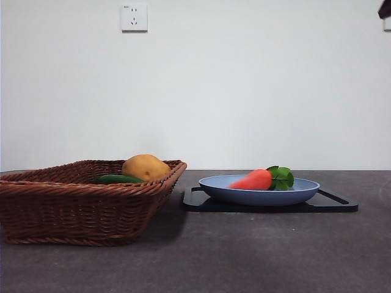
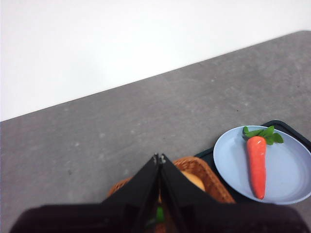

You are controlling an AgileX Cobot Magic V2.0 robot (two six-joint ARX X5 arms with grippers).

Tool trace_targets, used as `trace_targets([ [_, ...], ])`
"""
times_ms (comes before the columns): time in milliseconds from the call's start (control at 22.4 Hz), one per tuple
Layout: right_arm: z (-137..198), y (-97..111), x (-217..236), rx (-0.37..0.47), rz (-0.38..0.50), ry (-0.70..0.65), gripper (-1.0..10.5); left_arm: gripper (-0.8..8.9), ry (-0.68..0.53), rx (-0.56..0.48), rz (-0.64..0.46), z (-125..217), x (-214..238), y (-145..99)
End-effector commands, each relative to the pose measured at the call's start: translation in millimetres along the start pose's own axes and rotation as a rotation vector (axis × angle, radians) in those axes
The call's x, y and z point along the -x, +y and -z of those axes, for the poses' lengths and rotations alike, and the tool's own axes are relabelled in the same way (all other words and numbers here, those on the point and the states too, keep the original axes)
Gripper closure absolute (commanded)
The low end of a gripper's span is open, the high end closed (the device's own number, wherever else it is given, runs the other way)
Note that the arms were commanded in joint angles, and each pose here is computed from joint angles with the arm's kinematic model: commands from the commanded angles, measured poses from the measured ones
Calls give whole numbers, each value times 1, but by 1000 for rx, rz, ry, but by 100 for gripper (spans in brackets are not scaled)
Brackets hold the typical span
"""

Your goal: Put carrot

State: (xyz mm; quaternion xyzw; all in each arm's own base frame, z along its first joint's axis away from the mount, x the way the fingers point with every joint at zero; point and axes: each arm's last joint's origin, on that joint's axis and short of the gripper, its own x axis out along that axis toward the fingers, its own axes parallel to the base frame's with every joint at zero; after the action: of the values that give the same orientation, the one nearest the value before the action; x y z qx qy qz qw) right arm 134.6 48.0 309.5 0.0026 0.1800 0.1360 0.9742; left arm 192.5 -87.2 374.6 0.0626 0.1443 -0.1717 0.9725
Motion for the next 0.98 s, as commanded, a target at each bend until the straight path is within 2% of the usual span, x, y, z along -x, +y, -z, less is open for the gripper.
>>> trace_targets([
  [45, 20, -1, 6, -5, -11, -73, 944, 807, -32, -9, -5, 25, 20, 1],
  [223, 43, -4, 22, -52, -30, -208, 943, 807, -73, 1, -5, 81, 56, 2],
  [313, 43, -6, 24, -58, 17, -222, 943, 807, -103, 30, -4, 95, 68, 2],
  [447, 43, -7, 23, -86, 73, -222, 943, 805, -75, 114, -2, 101, 76, 3],
  [492, 43, -7, 23, -107, 73, -222, 943, 805, -68, 112, -6, 103, 78, 3],
  [983, 43, -7, 22, -109, 78, -217, 943, 805, -52, 109, -6, 104, 76, 3],
])
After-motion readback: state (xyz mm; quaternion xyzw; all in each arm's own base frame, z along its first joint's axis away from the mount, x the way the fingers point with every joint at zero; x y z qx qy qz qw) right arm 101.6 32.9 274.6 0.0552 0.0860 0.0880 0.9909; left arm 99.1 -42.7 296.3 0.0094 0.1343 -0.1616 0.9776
